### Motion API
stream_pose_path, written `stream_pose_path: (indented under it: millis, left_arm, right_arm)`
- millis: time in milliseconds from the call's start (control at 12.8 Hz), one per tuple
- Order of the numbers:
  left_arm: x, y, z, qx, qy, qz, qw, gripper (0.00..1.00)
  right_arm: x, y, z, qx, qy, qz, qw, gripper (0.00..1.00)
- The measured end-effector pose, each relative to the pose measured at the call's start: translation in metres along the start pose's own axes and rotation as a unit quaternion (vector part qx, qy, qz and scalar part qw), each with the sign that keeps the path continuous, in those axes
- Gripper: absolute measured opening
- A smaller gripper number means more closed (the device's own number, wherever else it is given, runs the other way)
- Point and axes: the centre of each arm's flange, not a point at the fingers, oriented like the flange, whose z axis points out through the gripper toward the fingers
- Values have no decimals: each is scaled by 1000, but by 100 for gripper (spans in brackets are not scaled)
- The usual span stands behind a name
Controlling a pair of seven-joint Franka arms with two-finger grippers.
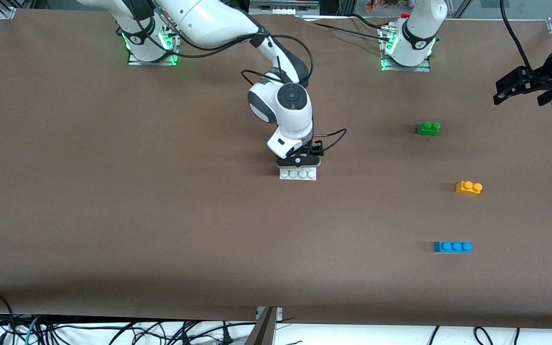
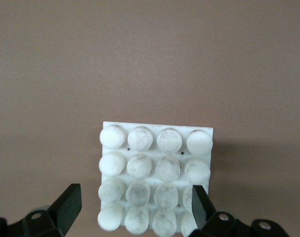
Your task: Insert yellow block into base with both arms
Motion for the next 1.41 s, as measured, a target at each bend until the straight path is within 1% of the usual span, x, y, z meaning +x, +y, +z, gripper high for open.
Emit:
stream_pose_path:
  millis: [157,235,313,470,626,783,861,939,1096,1252,1330,1409]
  left_arm:
    - [0,0,0,0,0,0,1000,100]
    - [0,0,0,0,0,0,1000,100]
    - [0,-1,1,0,-1,0,1000,100]
    - [1,-1,1,0,1,-1,1000,100]
    - [2,-1,1,0,3,-1,1000,100]
    - [3,0,2,0,2,0,1000,100]
    - [4,1,3,0,2,1,1000,100]
    - [4,2,3,0,1,2,1000,100]
    - [5,2,4,0,0,2,1000,100]
    - [6,1,6,0,-2,1,1000,100]
    - [7,-1,7,0,-3,-1,1000,100]
    - [7,-5,9,-1,-4,-4,1000,100]
  right_arm:
    - [9,2,-34,-9,7,-29,1000,100]
    - [23,13,-56,-18,15,-53,998,100]
    - [45,33,-82,-28,22,-75,997,100]
    - [103,100,-133,-39,31,-93,994,100]
    - [155,181,-169,-47,33,-92,994,100]
    - [186,244,-180,-56,30,-73,995,100]
    - [197,269,-186,-58,33,-59,996,100]
    - [206,294,-194,-60,34,-55,996,100]
    - [212,348,-212,-68,16,-50,996,100]
    - [207,409,-242,-74,-9,-21,997,100]
    - [201,439,-261,-76,-16,-4,997,100]
    - [195,468,-282,-75,-16,15,997,100]
